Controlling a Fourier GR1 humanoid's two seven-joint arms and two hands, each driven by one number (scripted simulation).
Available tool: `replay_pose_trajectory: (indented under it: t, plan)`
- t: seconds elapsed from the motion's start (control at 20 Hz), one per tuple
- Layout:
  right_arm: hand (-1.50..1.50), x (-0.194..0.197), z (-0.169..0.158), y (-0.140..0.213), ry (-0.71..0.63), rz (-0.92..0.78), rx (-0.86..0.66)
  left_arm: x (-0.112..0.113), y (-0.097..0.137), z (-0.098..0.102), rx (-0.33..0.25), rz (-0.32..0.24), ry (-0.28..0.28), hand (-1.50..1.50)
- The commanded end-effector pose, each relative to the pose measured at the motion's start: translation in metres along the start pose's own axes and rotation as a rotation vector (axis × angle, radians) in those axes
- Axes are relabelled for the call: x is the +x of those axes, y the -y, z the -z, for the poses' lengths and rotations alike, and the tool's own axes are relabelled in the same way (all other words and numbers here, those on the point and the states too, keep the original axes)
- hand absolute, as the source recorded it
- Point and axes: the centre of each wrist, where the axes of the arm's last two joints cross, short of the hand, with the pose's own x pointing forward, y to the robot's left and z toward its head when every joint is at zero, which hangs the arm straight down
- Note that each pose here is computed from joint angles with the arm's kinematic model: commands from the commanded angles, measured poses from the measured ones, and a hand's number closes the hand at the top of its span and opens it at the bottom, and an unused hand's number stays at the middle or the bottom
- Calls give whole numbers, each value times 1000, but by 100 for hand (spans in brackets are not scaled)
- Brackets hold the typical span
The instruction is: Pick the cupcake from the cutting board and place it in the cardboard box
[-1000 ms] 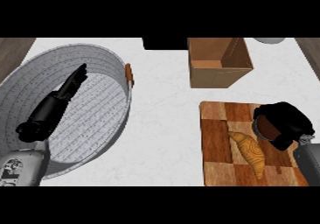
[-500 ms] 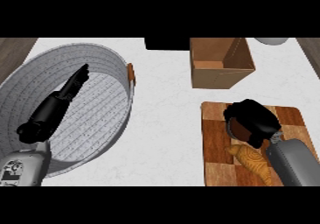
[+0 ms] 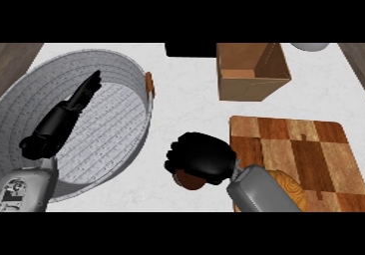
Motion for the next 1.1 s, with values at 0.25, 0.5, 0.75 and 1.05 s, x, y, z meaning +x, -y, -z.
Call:
replay_pose_trajectory:
  t: [0.25,0.5,0.75,1.05]
  plan:
    - [150,18,-17,89,-85,85,-290,-3,-6,-2,20,-8,-9,0]
    - [150,-9,-20,108,-350,216,-431,-6,-4,-6,11,10,8,0]
    - [150,-52,-19,147,-472,232,-505,-11,3,-1,0,-22,14,0]
    - [150,-112,-26,164,-557,194,-514,3,3,11,-12,-1,12,0]
